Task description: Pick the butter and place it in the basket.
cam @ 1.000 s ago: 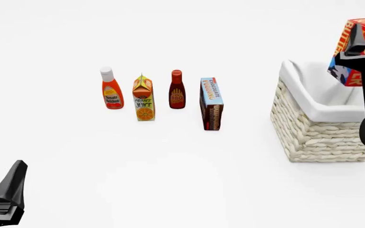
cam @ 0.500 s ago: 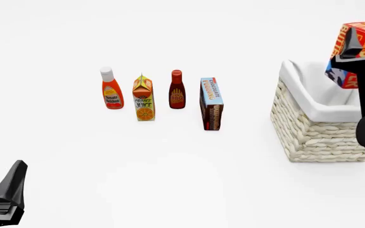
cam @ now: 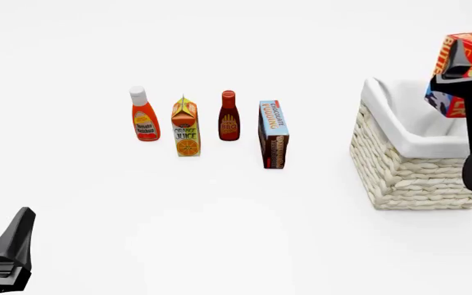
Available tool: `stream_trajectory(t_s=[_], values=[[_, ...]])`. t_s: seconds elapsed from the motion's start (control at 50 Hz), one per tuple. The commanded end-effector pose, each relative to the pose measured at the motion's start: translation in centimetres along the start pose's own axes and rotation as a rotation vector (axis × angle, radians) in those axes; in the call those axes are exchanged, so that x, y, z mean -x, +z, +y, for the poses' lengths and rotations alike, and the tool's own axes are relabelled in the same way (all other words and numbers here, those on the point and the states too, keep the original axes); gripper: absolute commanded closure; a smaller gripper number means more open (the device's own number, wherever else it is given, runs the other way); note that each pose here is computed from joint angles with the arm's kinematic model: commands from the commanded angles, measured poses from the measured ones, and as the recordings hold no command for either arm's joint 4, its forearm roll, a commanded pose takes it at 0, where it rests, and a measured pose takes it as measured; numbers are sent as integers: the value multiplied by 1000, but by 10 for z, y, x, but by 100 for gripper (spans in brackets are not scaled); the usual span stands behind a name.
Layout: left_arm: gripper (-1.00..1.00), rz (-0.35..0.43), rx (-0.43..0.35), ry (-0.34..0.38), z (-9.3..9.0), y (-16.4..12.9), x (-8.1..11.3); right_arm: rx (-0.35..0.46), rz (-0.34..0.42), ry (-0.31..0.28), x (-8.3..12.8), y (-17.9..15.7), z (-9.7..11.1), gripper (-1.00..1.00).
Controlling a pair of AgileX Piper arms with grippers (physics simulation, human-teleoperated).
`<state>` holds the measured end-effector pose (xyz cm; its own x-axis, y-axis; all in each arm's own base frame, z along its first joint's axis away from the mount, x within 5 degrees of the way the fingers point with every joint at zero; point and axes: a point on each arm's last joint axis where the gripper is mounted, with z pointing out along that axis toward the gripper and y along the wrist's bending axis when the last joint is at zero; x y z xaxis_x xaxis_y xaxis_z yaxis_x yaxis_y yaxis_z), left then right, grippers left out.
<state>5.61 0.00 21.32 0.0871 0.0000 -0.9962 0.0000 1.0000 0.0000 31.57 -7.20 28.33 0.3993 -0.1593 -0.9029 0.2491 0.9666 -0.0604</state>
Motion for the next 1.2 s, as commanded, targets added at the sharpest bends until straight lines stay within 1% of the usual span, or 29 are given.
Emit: stream_trajectory(t_s=[0.02, 0.78, 0.84, 0.86, 0.98, 1.2], values=[[-100, 0, 0, 0, 0, 0, 0, -8, -19, 11, 5, 0, -3, 100], [-100, 0, 0, 0, 0, 0, 0, 22, 16, -10, -10, 5, 8, 100], [-100, 0, 0, 0, 0, 0, 0, 25, 38, -11, -14, 9, 9, 100], [-100, 0, 0, 0, 0, 0, 0, 25, 34, -14, -14, 9, 9, -100], [-100, 0, 0, 0, 0, 0, 0, 30, 19, -12, -12, 8, 11, -100], [-100, 0, 0, 0, 0, 0, 0, 24, 16, 4, -8, 8, 9, -100]])
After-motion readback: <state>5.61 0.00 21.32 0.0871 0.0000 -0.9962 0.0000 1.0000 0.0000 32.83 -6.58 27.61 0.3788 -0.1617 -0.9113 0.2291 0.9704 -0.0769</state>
